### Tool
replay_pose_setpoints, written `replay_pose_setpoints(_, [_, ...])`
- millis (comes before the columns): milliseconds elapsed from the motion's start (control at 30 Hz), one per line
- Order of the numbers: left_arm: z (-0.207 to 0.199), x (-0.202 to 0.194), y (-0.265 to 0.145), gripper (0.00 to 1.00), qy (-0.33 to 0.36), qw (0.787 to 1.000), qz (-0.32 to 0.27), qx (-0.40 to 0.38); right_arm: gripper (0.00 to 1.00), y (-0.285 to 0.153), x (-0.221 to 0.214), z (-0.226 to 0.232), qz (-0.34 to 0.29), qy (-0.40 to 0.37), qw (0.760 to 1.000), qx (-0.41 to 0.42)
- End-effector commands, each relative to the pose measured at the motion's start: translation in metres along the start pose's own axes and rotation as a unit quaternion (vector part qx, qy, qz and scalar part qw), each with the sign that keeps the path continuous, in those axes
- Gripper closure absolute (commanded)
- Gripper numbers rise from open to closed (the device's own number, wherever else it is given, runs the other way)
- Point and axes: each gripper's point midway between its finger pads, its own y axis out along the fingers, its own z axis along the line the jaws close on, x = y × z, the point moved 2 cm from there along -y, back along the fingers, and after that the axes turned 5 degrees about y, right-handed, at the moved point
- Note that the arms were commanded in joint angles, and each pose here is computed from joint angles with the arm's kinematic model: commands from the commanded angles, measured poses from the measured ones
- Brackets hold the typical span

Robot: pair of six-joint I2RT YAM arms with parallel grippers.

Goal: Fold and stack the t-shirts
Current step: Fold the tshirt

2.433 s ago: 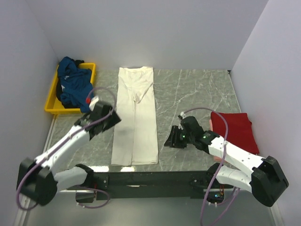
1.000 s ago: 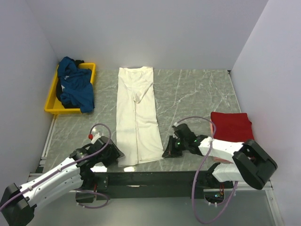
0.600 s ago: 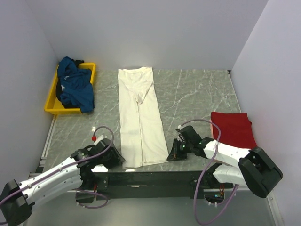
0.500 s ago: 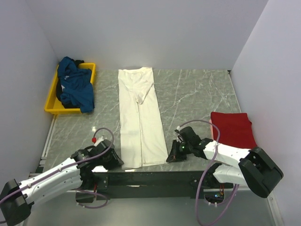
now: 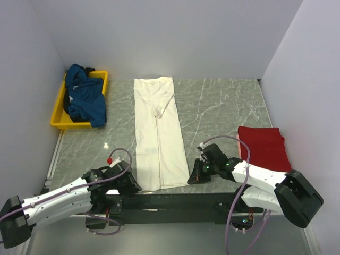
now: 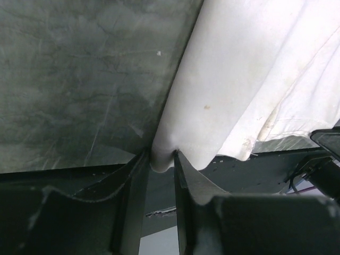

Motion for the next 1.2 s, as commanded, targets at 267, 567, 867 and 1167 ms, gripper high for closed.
replay_pose_setpoints(267, [-0.017, 0.005, -0.014, 0.8, 0.014, 1.0, -0.014, 0.0, 1.0, -0.007, -0.012, 0.009, 0.01, -0.003, 1.0, 0.025])
replay_pose_setpoints(567, [-0.03, 0.002, -0.016, 0.99, 0.03, 0.999, 0.0, -0.023, 1.0, -0.011, -0.013, 0.015, 0.003, -0.001, 0.999, 0.035])
replay_pose_setpoints(867, [-0.051, -0.002, -0.04, 1.0, 0.058, 0.997, 0.013, -0.051, 1.0, -0.023, -0.033, 0.031, 0.007, -0.004, 0.999, 0.053])
replay_pose_setpoints(1167, [-0.086, 0.03, -0.058, 1.0, 0.111, 0.988, -0.073, -0.079, 1.0, -0.033, -0.004, 0.048, -0.05, -0.044, 0.998, 0.018])
